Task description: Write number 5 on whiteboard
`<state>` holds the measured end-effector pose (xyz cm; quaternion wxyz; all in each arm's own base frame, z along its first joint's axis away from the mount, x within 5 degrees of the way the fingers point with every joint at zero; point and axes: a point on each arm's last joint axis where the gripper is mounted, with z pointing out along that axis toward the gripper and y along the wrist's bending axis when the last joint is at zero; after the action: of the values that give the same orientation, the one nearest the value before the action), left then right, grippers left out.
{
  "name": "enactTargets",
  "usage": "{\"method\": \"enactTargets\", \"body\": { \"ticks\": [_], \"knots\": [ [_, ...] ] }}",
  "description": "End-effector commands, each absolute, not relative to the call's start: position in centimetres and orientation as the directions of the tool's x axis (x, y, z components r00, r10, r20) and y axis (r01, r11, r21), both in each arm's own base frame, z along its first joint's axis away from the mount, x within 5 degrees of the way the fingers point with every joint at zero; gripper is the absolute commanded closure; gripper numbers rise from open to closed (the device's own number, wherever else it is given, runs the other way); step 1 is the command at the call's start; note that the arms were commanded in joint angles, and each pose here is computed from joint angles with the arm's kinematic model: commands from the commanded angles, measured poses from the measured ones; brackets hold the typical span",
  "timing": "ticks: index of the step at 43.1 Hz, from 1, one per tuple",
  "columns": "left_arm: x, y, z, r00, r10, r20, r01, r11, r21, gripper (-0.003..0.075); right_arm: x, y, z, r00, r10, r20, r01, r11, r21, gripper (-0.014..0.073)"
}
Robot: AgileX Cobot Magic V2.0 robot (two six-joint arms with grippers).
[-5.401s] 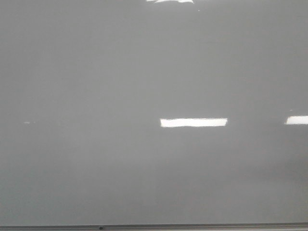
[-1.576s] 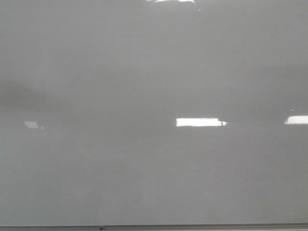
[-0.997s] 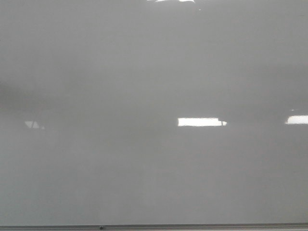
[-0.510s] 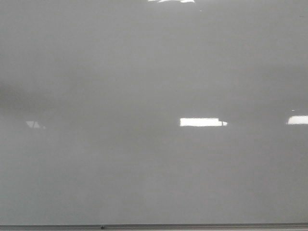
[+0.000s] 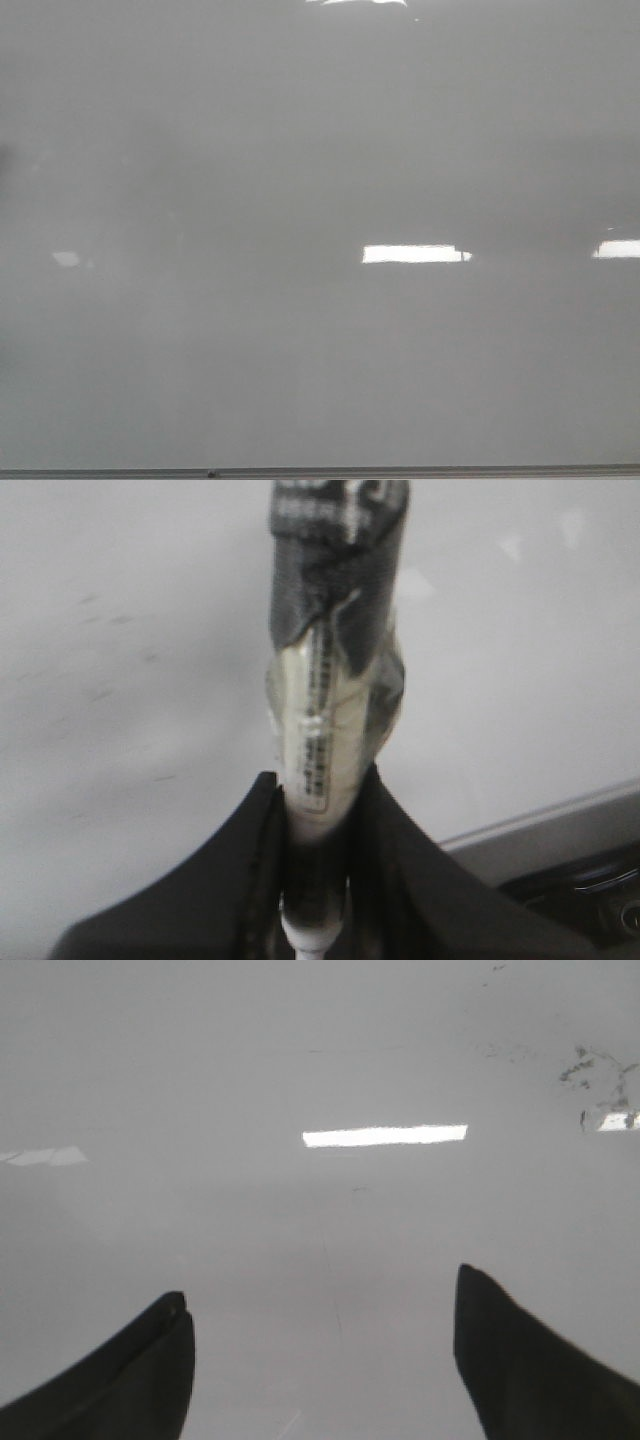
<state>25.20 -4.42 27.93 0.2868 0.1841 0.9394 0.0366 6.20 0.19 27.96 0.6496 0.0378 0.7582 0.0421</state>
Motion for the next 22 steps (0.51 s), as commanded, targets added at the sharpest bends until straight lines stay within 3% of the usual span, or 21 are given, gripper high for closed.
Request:
{"method": "enactTargets", "body": {
  "ticks": [1, 5, 13, 16, 22],
  "knots": [
    [24.2, -7.6, 30.5, -0.656, 0.513, -0.553, 0.484, 0.849, 0.212, 0.0681, 6.4, 0.1, 29.5, -0.059, 0.102, -0.993, 0.006, 0.995, 0.102, 0.0034],
    [22.9, -10.5, 30.8, -0.527, 0.676, -0.515, 0.659, 0.708, 0.254, 0.0681, 6.4, 0.1, 29.5, -0.068, 0.102, -0.992, 0.003, 0.995, 0.102, 0.0034],
    [19.3, -15.4, 30.7, -0.172, 0.885, -0.432, 0.908, 0.313, 0.279, 0.0738, 6.3, 0.1, 29.6, -0.097, 0.102, -0.99, 0.003, 0.995, 0.102, 0.0034],
    [18.3, -16.5, 30.7, -0.116, 0.89, -0.441, 0.933, 0.25, 0.26, 0.074, 6.4, 0.1, 29.8, -0.125, 0.096, -0.987, 0.002, 0.995, 0.096, 0.0034],
    [17.6, -17.3, 30.8, -0.106, 0.879, -0.466, 0.945, 0.235, 0.229, 0.074, 7.1, 0.7, 30.4, -0.193, 0.061, -0.979, -0.069, 0.995, 0.076, 0.0034]
  ]
}}
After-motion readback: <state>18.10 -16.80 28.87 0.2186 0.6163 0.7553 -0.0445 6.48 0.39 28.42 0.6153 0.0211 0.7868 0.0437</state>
